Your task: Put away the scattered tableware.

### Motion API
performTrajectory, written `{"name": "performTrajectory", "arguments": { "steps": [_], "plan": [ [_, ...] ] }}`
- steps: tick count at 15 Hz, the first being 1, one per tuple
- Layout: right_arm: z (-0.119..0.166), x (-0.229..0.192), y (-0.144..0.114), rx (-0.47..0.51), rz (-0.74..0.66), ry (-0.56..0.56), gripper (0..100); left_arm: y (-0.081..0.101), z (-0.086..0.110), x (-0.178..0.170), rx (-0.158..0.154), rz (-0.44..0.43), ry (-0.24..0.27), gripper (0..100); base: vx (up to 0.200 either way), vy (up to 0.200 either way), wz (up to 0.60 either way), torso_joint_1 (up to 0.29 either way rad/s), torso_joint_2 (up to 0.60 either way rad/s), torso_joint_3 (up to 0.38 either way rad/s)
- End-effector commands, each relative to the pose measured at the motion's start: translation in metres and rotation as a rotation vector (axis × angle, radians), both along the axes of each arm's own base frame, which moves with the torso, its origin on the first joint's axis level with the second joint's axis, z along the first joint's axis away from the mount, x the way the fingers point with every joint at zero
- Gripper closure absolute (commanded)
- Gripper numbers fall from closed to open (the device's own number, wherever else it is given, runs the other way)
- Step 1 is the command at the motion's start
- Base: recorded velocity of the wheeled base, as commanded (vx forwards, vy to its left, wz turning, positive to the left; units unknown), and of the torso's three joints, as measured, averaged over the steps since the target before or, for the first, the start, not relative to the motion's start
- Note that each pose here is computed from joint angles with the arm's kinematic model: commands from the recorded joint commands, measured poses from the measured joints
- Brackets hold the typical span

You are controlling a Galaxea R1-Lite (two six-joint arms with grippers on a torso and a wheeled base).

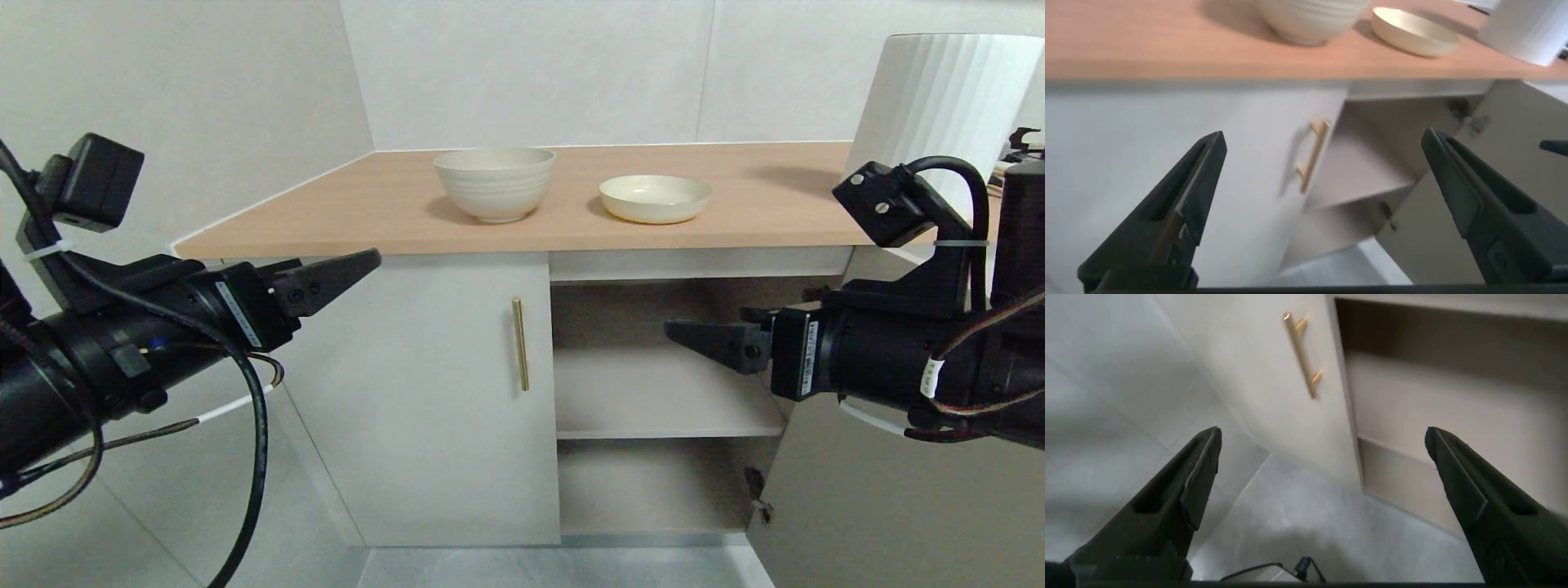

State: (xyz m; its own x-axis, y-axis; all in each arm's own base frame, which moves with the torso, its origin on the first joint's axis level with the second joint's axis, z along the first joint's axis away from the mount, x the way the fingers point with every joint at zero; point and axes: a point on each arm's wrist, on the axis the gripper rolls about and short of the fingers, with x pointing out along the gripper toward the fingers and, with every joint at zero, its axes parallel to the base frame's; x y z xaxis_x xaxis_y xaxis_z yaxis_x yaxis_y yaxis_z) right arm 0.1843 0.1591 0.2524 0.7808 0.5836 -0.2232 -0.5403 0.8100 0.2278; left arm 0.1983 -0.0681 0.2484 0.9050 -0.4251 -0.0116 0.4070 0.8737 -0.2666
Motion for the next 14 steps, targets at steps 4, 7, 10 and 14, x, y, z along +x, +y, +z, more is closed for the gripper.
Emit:
{"name": "performTrajectory", "arguments": {
  "steps": [4,7,10,14],
  "plan": [
    [0.008,-0.009,-0.006,0.067,0.048,0.01,0,0.0,0.001,-0.002,-0.005,-0.001,-0.007,0,0.1,0.0,0.0,0.002,0.0,0.002],
    [0.01,-0.022,-0.011,0.067,0.096,0.023,0,0.003,0.009,-0.012,-0.016,-0.007,-0.04,0,0.0,0.0,0.0,0.0,0.0,0.0],
    [0.009,-0.022,-0.01,0.06,0.104,0.025,0,0.002,0.008,-0.012,-0.015,-0.033,-0.038,0,0.0,0.0,0.0,0.0,0.0,0.0],
    [0.005,-0.022,-0.01,0.042,0.105,0.026,0,-0.002,0.002,-0.004,-0.005,-0.078,-0.009,0,0.0,0.0,0.0,0.0,0.0,0.0]
  ]
}}
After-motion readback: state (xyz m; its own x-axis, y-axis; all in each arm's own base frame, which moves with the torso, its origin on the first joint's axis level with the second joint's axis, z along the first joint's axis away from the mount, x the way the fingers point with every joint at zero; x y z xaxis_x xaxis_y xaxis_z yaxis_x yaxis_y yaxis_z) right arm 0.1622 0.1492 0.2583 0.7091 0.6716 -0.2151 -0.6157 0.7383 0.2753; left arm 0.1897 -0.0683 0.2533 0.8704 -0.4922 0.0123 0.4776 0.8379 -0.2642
